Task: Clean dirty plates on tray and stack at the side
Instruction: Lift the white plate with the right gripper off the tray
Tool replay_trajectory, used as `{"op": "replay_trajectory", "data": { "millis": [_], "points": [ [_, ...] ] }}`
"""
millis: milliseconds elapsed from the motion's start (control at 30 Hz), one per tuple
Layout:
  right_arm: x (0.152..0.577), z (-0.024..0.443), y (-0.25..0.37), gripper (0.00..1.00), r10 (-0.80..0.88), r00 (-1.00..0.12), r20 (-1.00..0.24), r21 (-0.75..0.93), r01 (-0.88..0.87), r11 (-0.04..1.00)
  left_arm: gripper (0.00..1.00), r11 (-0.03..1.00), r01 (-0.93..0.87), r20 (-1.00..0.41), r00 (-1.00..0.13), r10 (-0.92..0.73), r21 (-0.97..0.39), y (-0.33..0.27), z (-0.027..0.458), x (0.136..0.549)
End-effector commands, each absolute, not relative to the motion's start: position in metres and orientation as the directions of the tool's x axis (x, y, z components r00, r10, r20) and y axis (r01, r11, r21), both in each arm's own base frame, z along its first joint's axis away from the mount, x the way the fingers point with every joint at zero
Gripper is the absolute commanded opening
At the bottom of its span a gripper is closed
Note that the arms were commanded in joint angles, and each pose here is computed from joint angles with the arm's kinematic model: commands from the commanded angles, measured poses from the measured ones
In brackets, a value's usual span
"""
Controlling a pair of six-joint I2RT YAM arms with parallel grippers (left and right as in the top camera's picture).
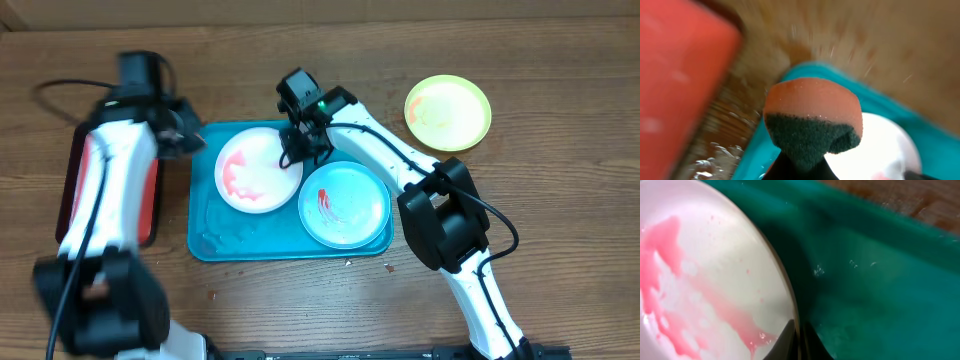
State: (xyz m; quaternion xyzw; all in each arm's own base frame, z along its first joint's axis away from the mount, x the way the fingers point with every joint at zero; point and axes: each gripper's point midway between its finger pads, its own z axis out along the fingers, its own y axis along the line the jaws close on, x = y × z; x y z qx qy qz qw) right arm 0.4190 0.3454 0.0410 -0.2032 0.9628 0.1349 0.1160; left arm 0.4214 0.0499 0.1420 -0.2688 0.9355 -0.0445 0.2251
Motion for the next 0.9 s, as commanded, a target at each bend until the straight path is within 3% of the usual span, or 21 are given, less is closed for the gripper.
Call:
{"op": "replay_trajectory", "data": {
  "millis": [0,67,200,233,367,533,867],
  "points": [
    [0.445,0.091,0.351,0.04,-0.396,-0.824,-0.406,0.11,-0.474,0.874,0.04,0.788,-0.564,-0.53,-0.603,-0.596,-0.245,0.103,0.208,0.408],
    [0.455,0.117,0.344,0.04,-0.406,-0.791,-0.457,-0.013,-0.45,0.893,0.04,0.746,-0.622,-0.51,-0.574,-0.64,-0.237,0.128,0.206,0.393],
    [0.461,0.158,0.338,0.04,-0.614,-0.629,-0.477,-0.347,-0.507,0.789,0.04,0.686,-0.696,-0.453,-0.552,-0.7,-0.212,0.156,0.188,0.372],
    [0.466,0.179,0.327,0.04,-0.68,-0.577,-0.453,-0.553,-0.416,0.722,0.04,0.672,-0.711,-0.435,-0.548,-0.714,-0.207,0.16,0.179,0.369],
    [0.459,0.223,0.326,0.04,-0.778,-0.502,-0.377,-0.805,-0.237,0.543,0.04,0.66,-0.726,-0.4,-0.557,-0.728,-0.193,0.165,0.164,0.367],
    [0.44,0.243,0.35,0.04,-0.875,-0.418,-0.246,-0.904,-0.228,0.363,0.04,0.662,-0.721,-0.374,-0.568,-0.733,-0.203,0.162,0.155,0.371],
    [0.439,0.257,0.356,0.04,-0.878,-0.406,-0.253,-0.924,-0.167,0.343,0.04,0.662,-0.72,-0.368,-0.57,-0.735,-0.207,0.161,0.155,0.37]
  ]
}}
